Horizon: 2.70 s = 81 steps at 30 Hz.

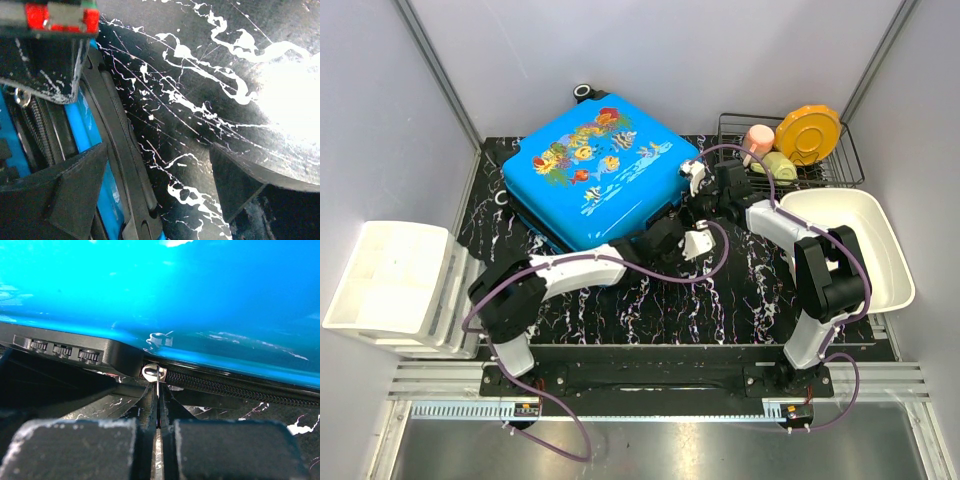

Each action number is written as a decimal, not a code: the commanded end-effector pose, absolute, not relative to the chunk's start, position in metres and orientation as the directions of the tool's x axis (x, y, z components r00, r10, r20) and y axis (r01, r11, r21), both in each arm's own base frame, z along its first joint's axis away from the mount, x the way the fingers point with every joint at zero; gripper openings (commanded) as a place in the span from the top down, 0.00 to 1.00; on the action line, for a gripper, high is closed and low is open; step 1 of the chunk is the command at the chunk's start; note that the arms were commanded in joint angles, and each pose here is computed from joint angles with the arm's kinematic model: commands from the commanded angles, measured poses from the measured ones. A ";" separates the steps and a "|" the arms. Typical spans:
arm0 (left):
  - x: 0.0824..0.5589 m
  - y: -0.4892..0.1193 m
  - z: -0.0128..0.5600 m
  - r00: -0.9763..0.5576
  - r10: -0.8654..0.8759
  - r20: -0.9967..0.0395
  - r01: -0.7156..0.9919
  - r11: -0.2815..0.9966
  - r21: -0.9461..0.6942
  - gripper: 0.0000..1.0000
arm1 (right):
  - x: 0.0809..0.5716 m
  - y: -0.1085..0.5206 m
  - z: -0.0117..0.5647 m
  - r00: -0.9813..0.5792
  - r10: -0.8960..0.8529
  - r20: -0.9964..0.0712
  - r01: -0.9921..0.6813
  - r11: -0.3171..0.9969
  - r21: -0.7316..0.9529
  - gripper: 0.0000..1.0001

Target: Open, take out, and arrange the luggage

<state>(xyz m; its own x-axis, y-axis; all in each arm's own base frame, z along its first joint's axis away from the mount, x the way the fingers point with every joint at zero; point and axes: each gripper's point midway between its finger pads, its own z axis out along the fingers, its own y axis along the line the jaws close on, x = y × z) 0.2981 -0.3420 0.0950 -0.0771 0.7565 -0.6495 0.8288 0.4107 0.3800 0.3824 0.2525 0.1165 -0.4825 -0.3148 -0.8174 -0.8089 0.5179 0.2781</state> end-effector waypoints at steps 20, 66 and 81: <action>0.203 -0.234 0.018 -0.189 0.931 -0.312 0.967 0.232 0.107 1.00 | 0.384 0.237 0.151 -0.300 -0.355 -0.885 -0.861 0.501 0.091 1.00; 0.141 -0.143 0.004 0.166 0.972 -0.164 0.986 -0.160 0.050 1.00 | 0.532 0.233 0.151 -0.056 -0.168 -0.984 -0.896 0.442 -0.025 1.00; 0.204 -0.270 0.190 0.101 0.832 -0.546 0.985 -0.008 0.171 0.12 | 0.520 0.184 0.210 -0.081 -0.275 -0.958 -0.781 0.615 -0.111 0.28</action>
